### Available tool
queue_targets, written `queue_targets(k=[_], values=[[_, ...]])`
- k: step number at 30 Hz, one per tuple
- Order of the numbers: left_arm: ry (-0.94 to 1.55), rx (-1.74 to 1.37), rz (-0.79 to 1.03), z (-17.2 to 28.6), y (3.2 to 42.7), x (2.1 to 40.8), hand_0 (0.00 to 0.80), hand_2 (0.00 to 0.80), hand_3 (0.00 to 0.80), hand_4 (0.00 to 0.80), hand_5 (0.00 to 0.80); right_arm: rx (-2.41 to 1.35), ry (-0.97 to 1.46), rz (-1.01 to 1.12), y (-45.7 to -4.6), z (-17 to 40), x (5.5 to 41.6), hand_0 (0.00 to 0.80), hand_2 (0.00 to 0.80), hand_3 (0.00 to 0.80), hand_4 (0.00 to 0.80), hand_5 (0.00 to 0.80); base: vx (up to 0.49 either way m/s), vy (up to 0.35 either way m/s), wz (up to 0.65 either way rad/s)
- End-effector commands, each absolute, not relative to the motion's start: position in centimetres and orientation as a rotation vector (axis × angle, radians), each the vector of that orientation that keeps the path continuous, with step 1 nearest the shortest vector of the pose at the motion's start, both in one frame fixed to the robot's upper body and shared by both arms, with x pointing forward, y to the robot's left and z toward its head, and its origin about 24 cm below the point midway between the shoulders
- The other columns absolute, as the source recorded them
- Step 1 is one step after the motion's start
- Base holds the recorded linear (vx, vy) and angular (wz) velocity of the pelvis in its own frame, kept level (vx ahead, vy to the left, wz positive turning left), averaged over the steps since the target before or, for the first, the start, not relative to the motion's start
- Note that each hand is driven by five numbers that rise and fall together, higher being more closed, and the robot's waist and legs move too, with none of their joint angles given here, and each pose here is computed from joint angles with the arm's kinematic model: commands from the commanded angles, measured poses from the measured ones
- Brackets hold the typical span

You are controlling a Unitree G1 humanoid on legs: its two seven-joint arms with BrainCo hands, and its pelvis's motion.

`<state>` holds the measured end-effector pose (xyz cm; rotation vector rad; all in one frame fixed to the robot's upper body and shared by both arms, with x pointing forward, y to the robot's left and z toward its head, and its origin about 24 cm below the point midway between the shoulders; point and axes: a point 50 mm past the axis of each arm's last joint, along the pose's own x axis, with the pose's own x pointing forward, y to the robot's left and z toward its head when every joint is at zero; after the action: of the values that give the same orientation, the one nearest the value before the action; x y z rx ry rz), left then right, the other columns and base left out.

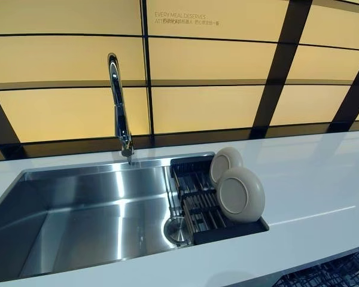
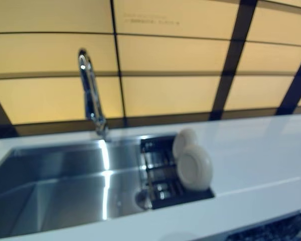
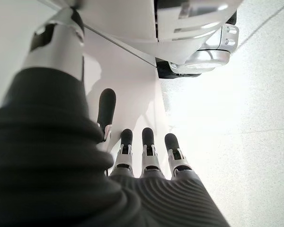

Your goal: Take plates into dishwasher

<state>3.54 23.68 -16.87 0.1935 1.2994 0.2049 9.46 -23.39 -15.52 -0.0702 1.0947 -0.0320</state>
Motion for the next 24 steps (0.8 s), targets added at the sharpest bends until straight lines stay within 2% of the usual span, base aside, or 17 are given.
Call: queue_targets(k=[1,3,5,6,8,9,10,13,16,20,24], values=[[1.03,0.161,0.236,-15.1,24.7,11.0,0.0,0.0,0.0,0.0,0.0,-0.089,0.986,-0.007,-23.1,-14.5,13.0,0.0,0.0,0.0,0.0,0.0,0.0,0.0,0.0],[0.991,0.132,0.255,-14.9,24.7,11.5,0.0,0.0,0.0,0.0,0.0,-0.09,0.988,-0.008,-23.2,-14.5,13.0,0.0,0.0,0.0,0.0,0.0,0.0,0.0,0.0],[0.779,-0.003,0.35,-12.9,25.3,15.1,0.0,0.0,0.0,0.0,0.0,-0.09,1.0,-0.036,-23.6,-14.5,12.8,0.0,0.0,0.0,0.0,0.0,0.026,0.005,0.07],[0.767,-0.007,0.357,-12.8,25.3,15.3,0.0,0.0,0.0,0.0,0.0,-0.09,1.001,-0.037,-23.6,-14.5,12.8,0.0,0.0,0.0,0.0,0.0,0.019,0.009,0.12],[0.478,-0.114,0.451,-9.3,26.3,18.8,0.0,0.0,0.0,0.0,0.0,-0.087,1.015,-0.082,-23.9,-14.5,12.2,0.0,0.0,0.0,0.0,0.0,-0.005,0.011,0.19],[0.457,-0.118,0.453,-8.8,26.3,19.2,0.0,0.0,0.0,0.0,0.0,-0.086,1.016,-0.087,-24.0,-14.5,12.2,0.0,0.0,0.0,0.0,0.0,-0.017,0.014,0.23],[0.331,-0.134,0.471,-6.8,26.7,20.5,0.0,0.0,0.0,0.0,0.0,-0.079,1.017,-0.113,-24.0,-14.4,12.0,0.0,0.0,0.0,0.0,0.0,-0.027,0.007,0.22],[0.05,-0.162,0.473,-1.5,27.5,22.3,0.0,0.0,0.0,0.0,0.0,-0.052,1.008,-0.172,-23.9,-14.4,11.3,0.0,0.0,0.0,0.0,0.0,-0.053,-0.014,0.31],[-0.131,-0.183,0.436,2.6,27.4,23.4,0.0,0.0,0.0,0.0,0.0,-0.034,1.003,-0.198,-24.0,-14.5,10.7,0.0,0.0,0.0,0.0,0.0,-0.034,-0.046,0.38],[-0.216,-0.166,0.374,5.4,26.9,24.4,0.0,0.0,0.0,0.0,0.0,-0.04,1.003,-0.2,-24.2,-14.4,10.7,0.0,0.0,0.0,0.0,0.0,0.007,-0.015,0.32],[-0.168,-0.173,0.379,5.6,26.5,24.9,0.0,0.0,0.0,0.0,0.0,-0.06,1.007,-0.188,-24.5,-14.2,10.7,0.0,0.0,0.0,0.0,0.0,0.006,0.02,0.09]])
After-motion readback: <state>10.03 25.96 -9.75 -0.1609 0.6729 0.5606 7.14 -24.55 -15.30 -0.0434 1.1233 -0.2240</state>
